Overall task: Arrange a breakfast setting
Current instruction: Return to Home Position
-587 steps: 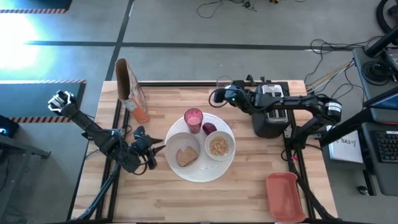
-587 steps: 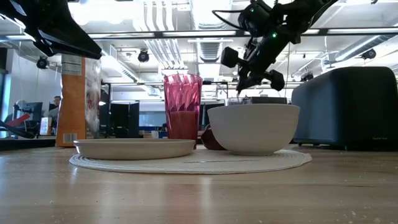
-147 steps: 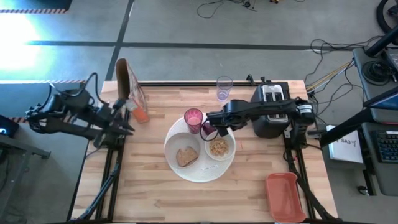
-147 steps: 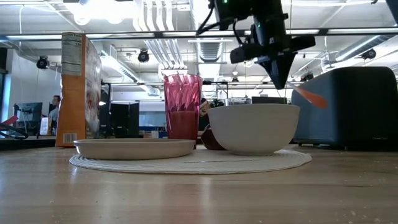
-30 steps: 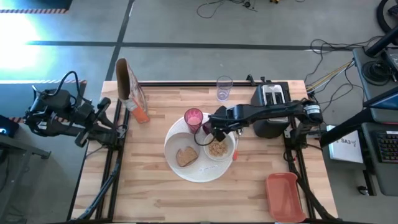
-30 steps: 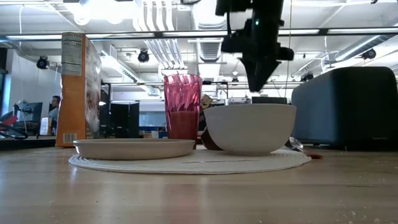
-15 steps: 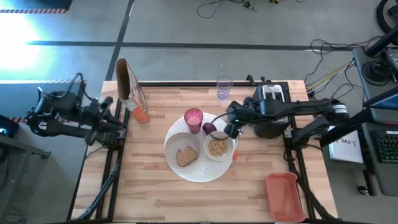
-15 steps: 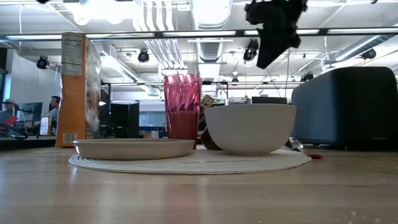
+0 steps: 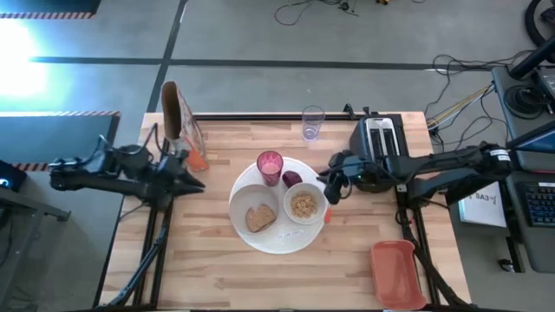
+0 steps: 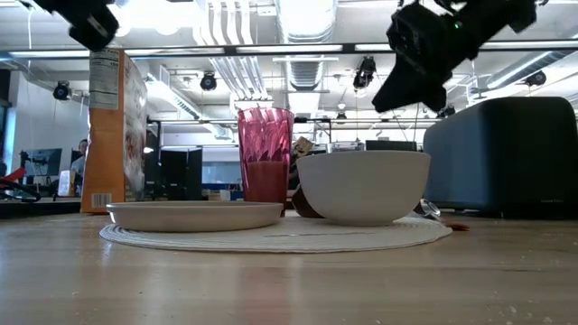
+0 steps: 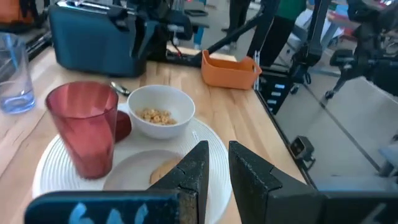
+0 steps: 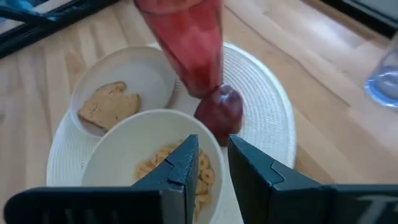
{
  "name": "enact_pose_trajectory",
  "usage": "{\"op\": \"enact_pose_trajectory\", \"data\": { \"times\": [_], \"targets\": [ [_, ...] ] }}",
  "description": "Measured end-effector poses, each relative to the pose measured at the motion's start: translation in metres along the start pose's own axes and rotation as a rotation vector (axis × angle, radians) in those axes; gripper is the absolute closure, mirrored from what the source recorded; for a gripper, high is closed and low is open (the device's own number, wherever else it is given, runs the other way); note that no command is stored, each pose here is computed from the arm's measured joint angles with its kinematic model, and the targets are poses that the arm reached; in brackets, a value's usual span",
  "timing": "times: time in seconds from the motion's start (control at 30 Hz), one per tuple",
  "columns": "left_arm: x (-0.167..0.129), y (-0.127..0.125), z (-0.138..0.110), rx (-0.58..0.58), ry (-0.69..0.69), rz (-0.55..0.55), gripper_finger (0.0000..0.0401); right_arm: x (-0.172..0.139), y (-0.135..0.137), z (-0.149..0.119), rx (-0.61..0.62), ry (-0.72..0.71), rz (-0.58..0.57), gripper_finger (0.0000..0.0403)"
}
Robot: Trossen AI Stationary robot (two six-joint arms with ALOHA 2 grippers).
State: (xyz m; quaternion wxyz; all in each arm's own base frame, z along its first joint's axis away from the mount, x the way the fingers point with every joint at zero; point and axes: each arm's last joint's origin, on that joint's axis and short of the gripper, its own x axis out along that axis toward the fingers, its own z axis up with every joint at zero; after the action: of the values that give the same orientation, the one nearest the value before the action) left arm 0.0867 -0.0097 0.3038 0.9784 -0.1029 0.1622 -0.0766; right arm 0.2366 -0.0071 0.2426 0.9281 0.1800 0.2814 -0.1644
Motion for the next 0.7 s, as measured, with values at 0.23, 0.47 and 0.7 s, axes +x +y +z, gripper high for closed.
{"op": "enact_pose_trajectory", "data": {
  "times": [0.23,0.47,0.7],
  "targets": [
    [0.033,0.012,-0.039,0.009,-0.05,-0.011,0.0356,0.01,-0.006,-0.028,-0.015,0.013,0.012,0.0322],
    [0.046,0.018,-0.061,0.027,-0.136,-0.028,0.0356,0.02,-0.01,-0.046,0.002,-0.083,0.069,0.033],
    [0.061,0.026,-0.093,0.029,-0.2,-0.041,0.0356,0.029,-0.015,-0.068,0.026,-0.093,0.097,0.0324]
  ]
}}
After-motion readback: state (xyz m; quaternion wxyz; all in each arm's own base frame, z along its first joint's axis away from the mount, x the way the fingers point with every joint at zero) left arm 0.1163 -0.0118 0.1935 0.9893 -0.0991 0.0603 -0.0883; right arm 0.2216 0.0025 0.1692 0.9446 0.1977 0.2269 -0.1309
